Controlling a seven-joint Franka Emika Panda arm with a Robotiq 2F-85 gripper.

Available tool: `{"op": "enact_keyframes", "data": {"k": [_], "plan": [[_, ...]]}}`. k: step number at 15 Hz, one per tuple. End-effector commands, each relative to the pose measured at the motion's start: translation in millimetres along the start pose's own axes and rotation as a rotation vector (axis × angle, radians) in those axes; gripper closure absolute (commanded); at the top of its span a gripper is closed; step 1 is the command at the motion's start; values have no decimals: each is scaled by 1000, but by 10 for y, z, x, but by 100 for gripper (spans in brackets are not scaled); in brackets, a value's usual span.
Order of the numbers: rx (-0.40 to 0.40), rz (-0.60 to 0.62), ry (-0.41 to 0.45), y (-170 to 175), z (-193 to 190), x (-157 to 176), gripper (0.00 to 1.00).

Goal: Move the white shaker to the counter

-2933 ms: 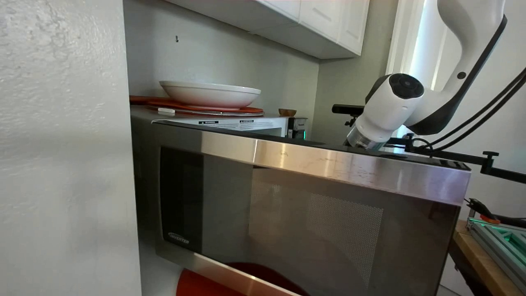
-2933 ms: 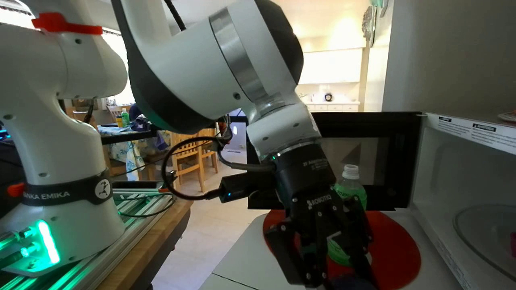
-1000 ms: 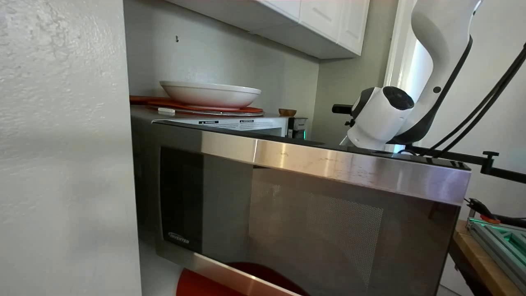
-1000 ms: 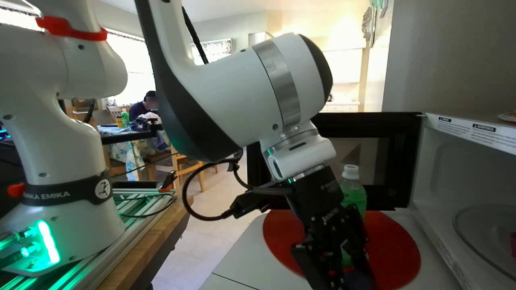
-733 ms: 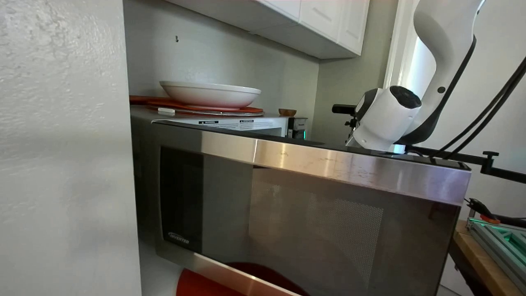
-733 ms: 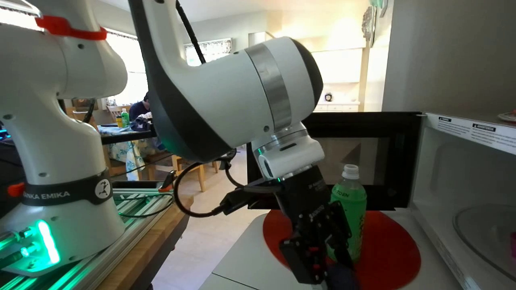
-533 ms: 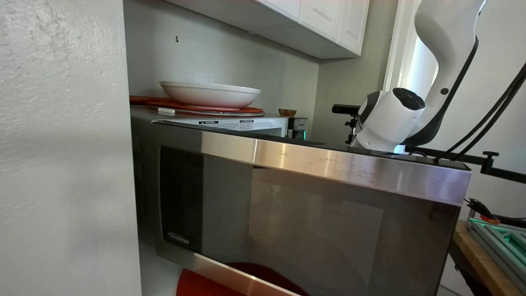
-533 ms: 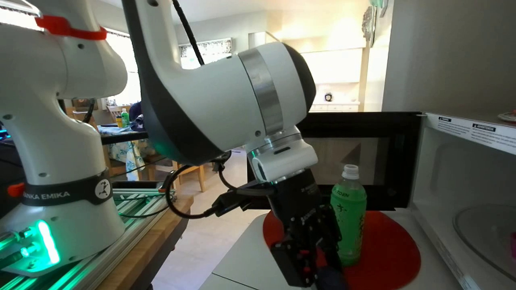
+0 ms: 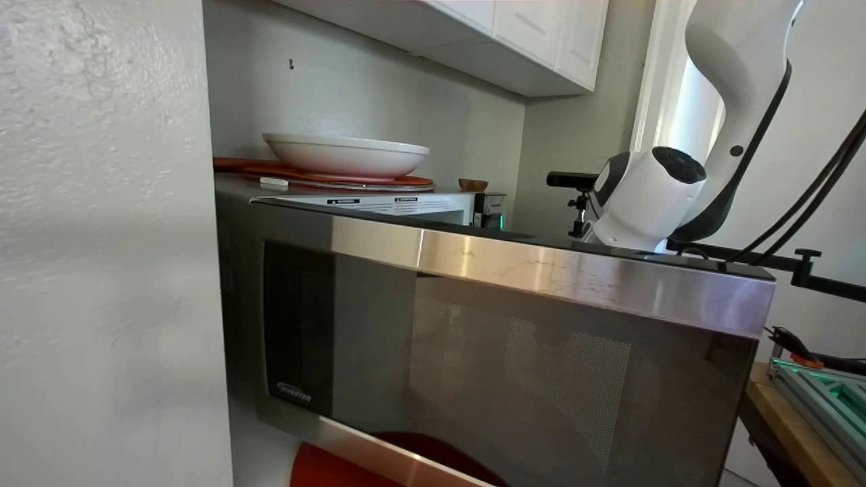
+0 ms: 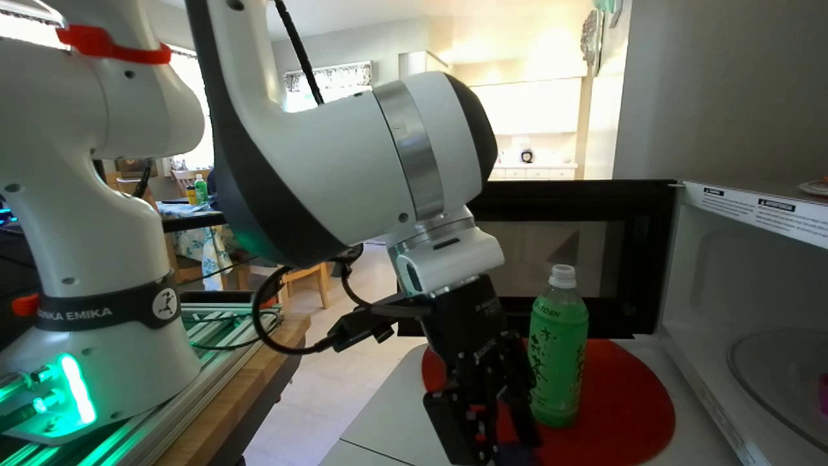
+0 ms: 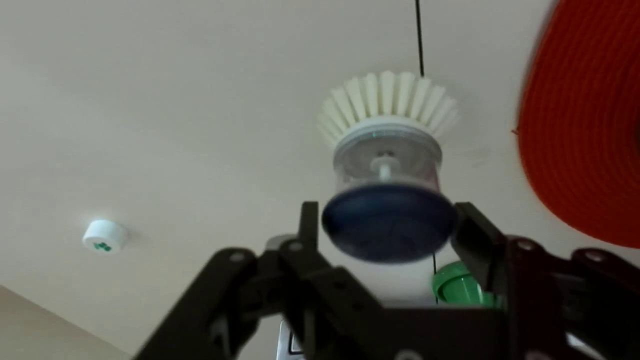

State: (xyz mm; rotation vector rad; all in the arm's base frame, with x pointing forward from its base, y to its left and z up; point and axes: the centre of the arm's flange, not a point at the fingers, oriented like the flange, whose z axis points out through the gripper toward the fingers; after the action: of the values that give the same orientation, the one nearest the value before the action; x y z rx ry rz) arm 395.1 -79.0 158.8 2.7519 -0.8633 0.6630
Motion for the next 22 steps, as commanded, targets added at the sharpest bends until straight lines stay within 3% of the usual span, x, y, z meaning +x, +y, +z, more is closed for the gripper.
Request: {"op": "enact_keyframes", "data": {"k": [1,5,8,12,15,22], "plan": [[18,-54,24,19,-155,18,1],[26,-82,15,-102,-468,281,0],[12,-91,-42,-129,-743,519,0],[-14,-121,-158,-36,-866,498,0],[-27,-122,-179,-79,-861,462,0],[-26,-149,-230,-252,-1019,718,0]]}}
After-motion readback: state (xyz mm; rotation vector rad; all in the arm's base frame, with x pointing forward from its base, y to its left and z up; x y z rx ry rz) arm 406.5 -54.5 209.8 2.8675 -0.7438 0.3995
